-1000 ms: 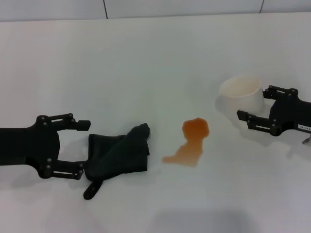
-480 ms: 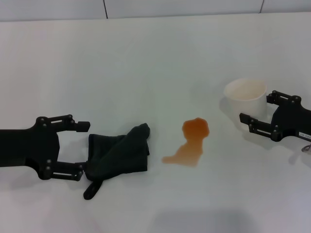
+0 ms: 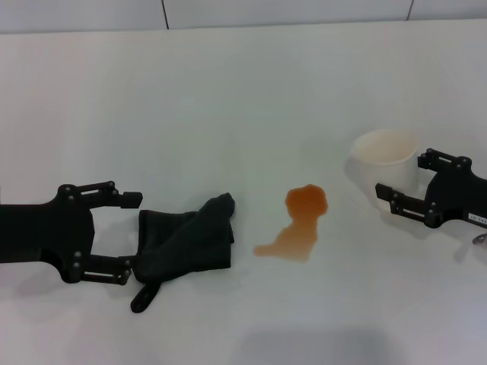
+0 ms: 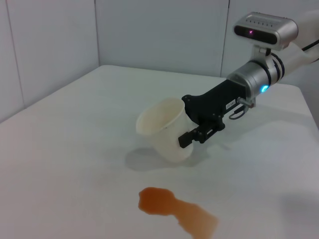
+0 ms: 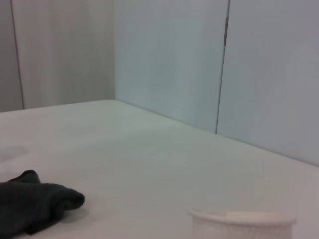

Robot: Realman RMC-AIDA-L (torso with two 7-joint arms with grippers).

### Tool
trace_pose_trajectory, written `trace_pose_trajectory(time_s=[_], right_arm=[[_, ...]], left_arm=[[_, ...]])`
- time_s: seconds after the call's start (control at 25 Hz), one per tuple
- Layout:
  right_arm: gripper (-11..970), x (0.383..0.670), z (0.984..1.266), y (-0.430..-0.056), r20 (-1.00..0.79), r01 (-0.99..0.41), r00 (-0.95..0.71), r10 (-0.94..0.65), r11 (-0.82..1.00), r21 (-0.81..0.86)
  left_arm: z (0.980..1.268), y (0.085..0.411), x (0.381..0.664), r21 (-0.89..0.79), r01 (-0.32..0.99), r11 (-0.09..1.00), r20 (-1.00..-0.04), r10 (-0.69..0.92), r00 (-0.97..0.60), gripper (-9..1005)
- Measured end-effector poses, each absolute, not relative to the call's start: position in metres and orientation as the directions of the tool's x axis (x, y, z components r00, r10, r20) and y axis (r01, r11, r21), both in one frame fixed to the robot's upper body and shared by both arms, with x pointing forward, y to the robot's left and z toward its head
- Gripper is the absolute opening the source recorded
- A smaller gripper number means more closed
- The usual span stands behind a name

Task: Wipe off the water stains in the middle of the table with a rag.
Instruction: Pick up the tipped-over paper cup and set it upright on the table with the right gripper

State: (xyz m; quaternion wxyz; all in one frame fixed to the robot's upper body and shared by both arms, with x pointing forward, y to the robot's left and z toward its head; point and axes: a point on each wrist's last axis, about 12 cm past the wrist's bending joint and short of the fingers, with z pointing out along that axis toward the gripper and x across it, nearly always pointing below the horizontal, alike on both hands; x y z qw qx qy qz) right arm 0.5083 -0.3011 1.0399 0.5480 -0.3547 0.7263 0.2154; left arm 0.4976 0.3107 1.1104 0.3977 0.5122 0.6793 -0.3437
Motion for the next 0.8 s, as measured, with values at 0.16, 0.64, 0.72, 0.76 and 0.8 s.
trace_pose_trajectory(time_s=[0.16, 0.64, 0.72, 0.76, 0.8], right_arm=[[692, 0.507, 1.036, -0.302, -0.946, -0.748, -0.165, -0.28, 0.66, -0.065], [693, 0.5, 1.031, -0.306, -0.943, -0.737, -0.185, -0.277, 0.674, -0.053], [693, 0.498, 1.03, -0.308, -0.942, -0.732, -0.193, -0.274, 0.68, -0.047], [693, 0.497, 1.03, -0.309, -0.942, -0.729, -0.198, -0.271, 0.683, -0.043], [696, 0.497, 1.03, -0.309, -0.942, -0.728, -0.2, -0.268, 0.685, -0.04]], left_arm=[[1.111, 0.31, 0.498, -0.058, 0.97, 0.238, -0.893, 0.423, -0.157, 889], [1.111, 0.31, 0.499, -0.055, 0.97, 0.238, -0.892, 0.424, -0.155, 889], [1.111, 0.31, 0.499, -0.055, 0.97, 0.238, -0.892, 0.424, -0.155, 890], [1.111, 0.31, 0.499, -0.055, 0.97, 0.238, -0.892, 0.424, -0.155, 890], [1.111, 0.31, 0.499, -0.056, 0.97, 0.238, -0.892, 0.424, -0.155, 890]])
